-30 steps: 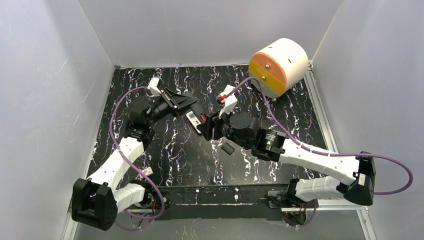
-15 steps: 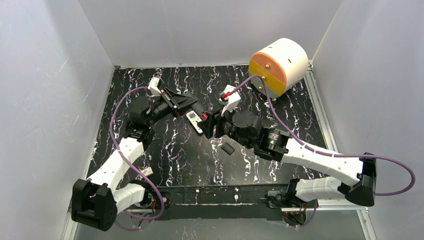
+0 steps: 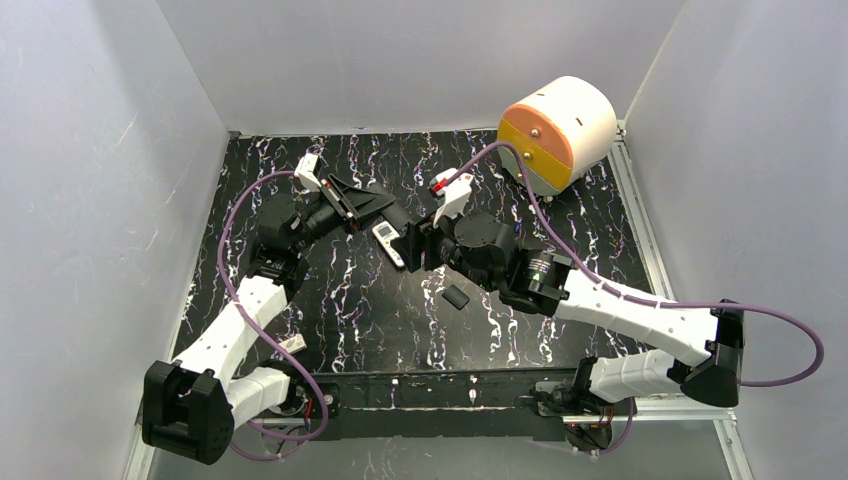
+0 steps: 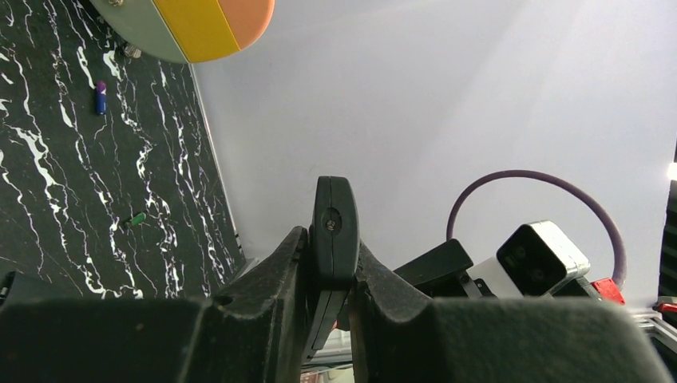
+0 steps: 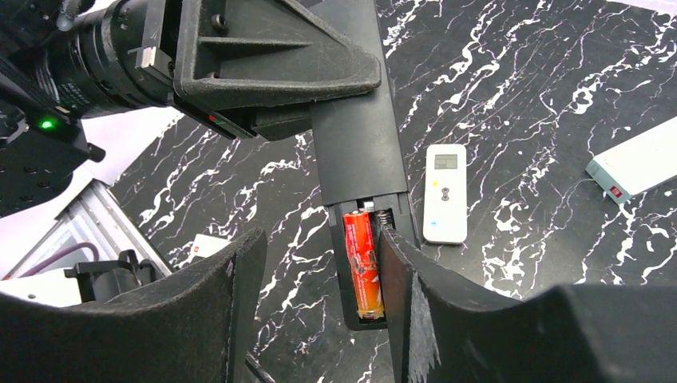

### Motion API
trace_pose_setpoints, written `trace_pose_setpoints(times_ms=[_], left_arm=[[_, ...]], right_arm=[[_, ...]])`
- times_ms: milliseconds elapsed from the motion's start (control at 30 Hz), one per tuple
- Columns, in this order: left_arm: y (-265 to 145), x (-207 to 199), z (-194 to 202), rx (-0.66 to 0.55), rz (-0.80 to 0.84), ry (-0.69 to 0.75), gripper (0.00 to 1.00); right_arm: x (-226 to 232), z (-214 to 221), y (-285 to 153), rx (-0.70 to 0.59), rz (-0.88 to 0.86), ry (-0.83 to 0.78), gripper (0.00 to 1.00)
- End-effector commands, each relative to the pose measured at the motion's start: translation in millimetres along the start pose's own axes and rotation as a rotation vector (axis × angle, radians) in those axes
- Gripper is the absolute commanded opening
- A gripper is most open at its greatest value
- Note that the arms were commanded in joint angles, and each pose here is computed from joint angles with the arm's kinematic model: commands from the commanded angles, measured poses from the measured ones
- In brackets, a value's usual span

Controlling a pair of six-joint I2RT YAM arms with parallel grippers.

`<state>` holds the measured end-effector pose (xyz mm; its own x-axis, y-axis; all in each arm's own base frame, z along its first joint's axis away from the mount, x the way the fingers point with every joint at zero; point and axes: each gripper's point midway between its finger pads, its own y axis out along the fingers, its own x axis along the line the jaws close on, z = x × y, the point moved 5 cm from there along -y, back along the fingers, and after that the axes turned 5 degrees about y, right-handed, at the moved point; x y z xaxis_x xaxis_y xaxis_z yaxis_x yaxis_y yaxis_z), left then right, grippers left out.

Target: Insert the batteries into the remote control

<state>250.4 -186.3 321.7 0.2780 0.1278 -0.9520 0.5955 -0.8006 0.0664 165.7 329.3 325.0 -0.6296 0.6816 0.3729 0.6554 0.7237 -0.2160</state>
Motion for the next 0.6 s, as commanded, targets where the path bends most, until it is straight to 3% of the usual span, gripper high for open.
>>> trace_pose_setpoints(times_ms=[0,567], left_arm=[[-11.4,-38.8,14.4,0.092,0.146,0.086,0.00],[-11.4,-43.7,12.3,0.082,0.160,0.165,0.00]], right_arm=[[-30.0,4.2,-0.1,0.042,0.163,-0.096,0.63],[-14.8,-24.8,-12.5,-0.013,0.065,-0.149,0.62]])
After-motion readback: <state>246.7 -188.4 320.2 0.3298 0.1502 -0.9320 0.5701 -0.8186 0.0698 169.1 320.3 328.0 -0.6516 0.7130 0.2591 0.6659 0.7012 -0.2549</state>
